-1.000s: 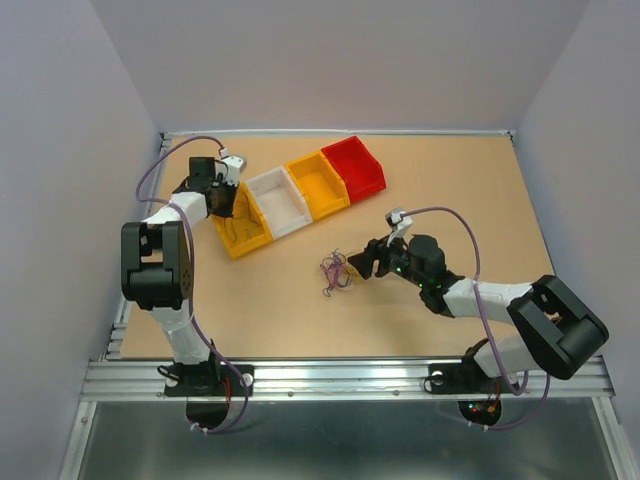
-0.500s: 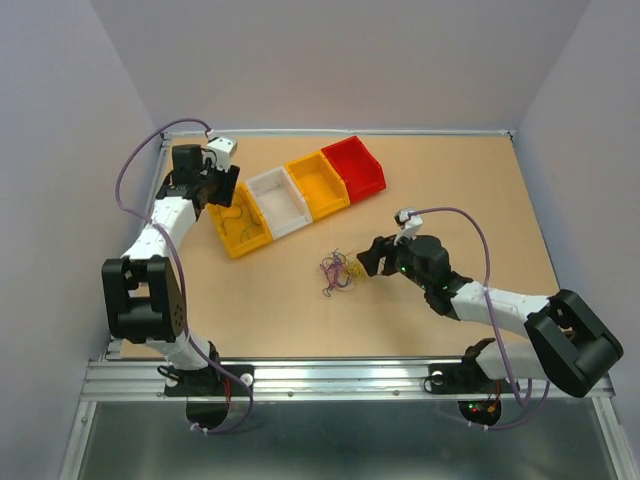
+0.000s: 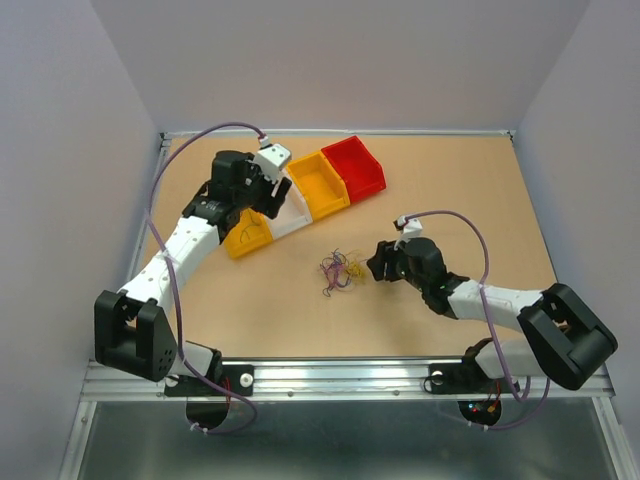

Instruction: Untangle the cables

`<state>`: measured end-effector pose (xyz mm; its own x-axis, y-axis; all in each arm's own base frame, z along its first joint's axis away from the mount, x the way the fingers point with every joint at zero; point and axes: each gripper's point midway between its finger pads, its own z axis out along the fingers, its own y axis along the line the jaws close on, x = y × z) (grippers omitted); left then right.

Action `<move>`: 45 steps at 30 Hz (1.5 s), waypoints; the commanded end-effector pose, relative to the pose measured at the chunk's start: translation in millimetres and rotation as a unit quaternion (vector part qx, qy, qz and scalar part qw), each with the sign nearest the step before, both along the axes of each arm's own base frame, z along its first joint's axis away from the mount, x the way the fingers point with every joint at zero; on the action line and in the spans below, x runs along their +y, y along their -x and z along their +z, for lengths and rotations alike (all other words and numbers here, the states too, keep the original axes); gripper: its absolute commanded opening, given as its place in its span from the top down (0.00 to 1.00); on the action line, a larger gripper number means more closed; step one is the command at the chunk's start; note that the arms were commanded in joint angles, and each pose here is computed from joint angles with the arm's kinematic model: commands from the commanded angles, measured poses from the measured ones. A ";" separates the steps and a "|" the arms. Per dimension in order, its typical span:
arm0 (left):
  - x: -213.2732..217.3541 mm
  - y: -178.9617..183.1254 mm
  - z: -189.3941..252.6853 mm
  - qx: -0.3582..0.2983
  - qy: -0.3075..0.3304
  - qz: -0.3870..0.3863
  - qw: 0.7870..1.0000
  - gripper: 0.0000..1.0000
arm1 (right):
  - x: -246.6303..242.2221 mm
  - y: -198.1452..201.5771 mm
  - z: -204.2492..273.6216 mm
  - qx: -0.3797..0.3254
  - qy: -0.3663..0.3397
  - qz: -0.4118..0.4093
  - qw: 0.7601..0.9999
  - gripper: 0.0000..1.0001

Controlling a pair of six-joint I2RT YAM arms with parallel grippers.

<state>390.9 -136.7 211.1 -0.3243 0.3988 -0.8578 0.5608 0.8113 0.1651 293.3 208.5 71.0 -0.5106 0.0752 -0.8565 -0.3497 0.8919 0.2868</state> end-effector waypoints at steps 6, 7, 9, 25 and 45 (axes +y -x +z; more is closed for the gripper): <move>-82.2 17.1 70.2 -0.098 0.090 -0.130 0.983 0.21 | 20.3 -2.7 27.8 -0.013 -0.031 0.034 0.999 0.99; -89.1 19.7 73.3 -0.104 0.099 -0.146 0.979 0.21 | 23.2 -2.3 35.0 -0.020 -0.037 0.042 0.998 0.99; -105.0 24.8 78.7 -0.120 0.116 -0.181 0.969 0.21 | 33.7 1.5 65.0 -0.049 -0.063 0.074 0.994 0.99; -177.1 108.7 83.4 -0.146 0.278 -0.379 0.871 0.21 | 68.0 50.5 274.4 -0.236 -0.194 0.245 0.920 0.99; -215.5 134.0 23.9 -0.085 0.289 -0.437 0.848 0.40 | 72.2 64.8 373.7 -0.311 -0.253 0.275 0.874 0.99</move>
